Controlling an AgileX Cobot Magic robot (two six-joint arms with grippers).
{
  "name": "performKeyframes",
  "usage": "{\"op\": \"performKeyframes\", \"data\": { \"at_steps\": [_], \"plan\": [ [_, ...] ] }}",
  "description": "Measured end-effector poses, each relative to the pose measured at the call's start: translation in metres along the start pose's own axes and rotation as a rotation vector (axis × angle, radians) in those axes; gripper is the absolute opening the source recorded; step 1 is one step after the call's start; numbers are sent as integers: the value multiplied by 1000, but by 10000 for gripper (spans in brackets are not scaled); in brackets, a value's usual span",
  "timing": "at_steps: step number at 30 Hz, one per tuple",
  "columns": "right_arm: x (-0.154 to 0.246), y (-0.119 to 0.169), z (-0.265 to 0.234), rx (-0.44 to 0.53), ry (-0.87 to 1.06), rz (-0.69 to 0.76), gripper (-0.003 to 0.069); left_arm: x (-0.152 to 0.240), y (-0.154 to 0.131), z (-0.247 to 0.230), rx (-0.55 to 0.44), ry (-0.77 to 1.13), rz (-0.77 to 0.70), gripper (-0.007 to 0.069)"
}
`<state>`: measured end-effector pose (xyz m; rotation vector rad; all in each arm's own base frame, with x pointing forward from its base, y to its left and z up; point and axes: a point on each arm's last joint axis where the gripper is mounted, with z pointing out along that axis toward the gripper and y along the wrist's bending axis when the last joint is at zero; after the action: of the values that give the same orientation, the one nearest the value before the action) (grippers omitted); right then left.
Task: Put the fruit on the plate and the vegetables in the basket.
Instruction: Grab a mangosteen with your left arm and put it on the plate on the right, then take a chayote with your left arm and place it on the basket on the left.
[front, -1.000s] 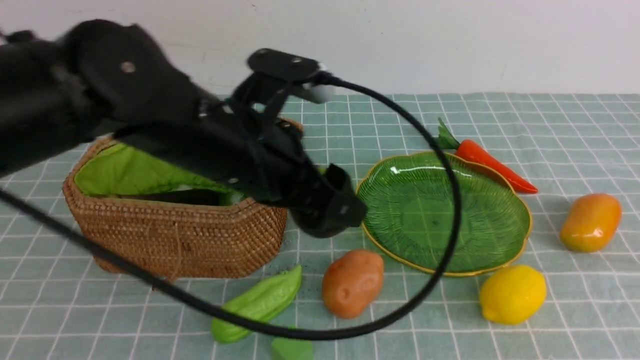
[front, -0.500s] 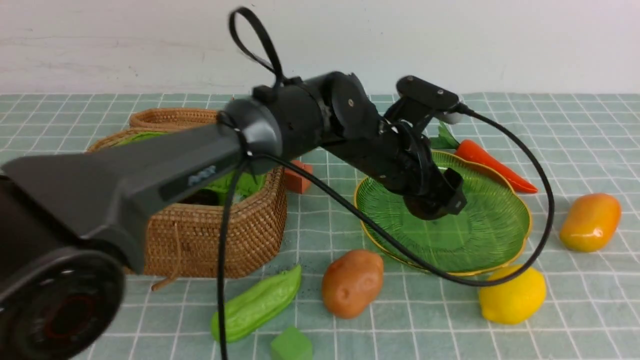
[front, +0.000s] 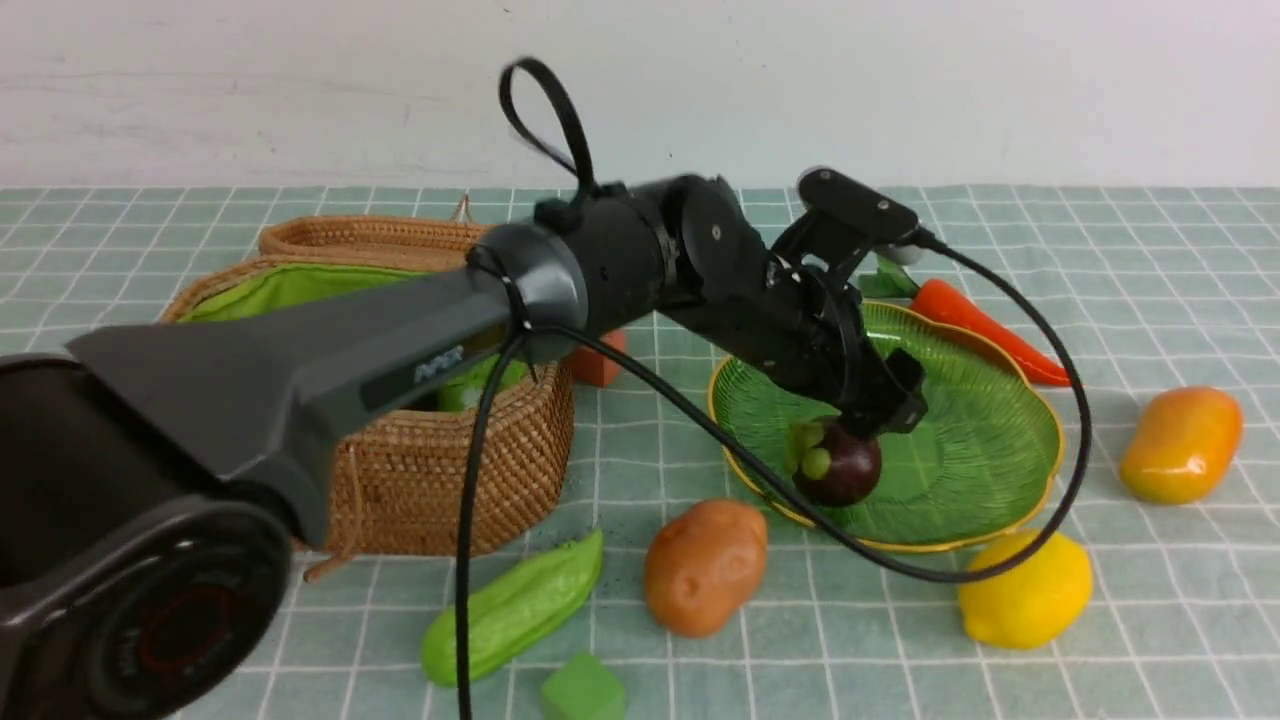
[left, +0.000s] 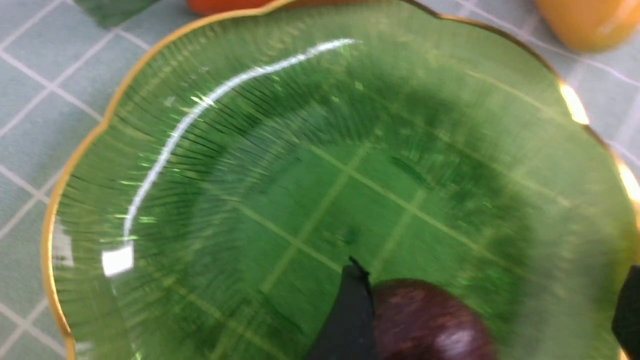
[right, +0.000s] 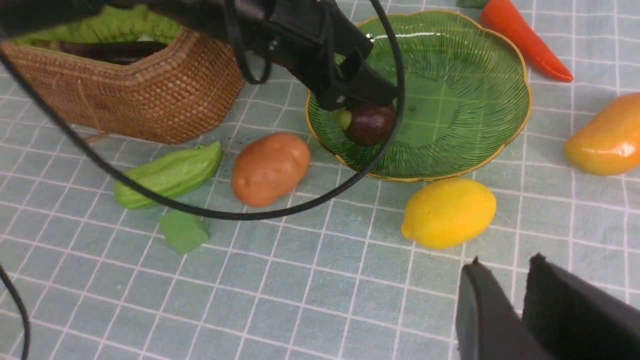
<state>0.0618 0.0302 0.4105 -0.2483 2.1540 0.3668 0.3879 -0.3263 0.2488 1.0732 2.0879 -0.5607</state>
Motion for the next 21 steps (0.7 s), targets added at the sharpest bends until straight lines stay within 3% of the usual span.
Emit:
{"op": "performKeyframes", "data": {
  "at_steps": [4, 5, 7, 8, 9, 11, 17, 21],
  "plan": [
    [0, 1, 0, -10, 0, -23, 141, -14, -14, -53, 20, 104, -50, 423],
    [0, 1, 0, -13, 0, -25, 141, -17, -15, -59, 11, 104, -58, 409],
    [0, 5, 0, -49, -3, -50, 141, -23, -21, -92, -36, 146, -96, 223],
    [0, 7, -2, -75, -9, -67, 141, -27, -24, -110, -75, 163, -107, 84],
    [1, 9, -3, -95, -13, -79, 141, -29, -25, -122, -97, 171, -117, 35],
    [2, 14, -6, -144, -30, -107, 141, -28, -27, -139, -133, 210, -117, -13],
    [10, 29, -22, -292, -73, -228, 141, -19, -33, -181, -225, 319, -177, -13],
    [19, 35, -34, -347, -99, -293, 141, 12, -39, -196, -253, 403, -187, -13]
  ]
}}
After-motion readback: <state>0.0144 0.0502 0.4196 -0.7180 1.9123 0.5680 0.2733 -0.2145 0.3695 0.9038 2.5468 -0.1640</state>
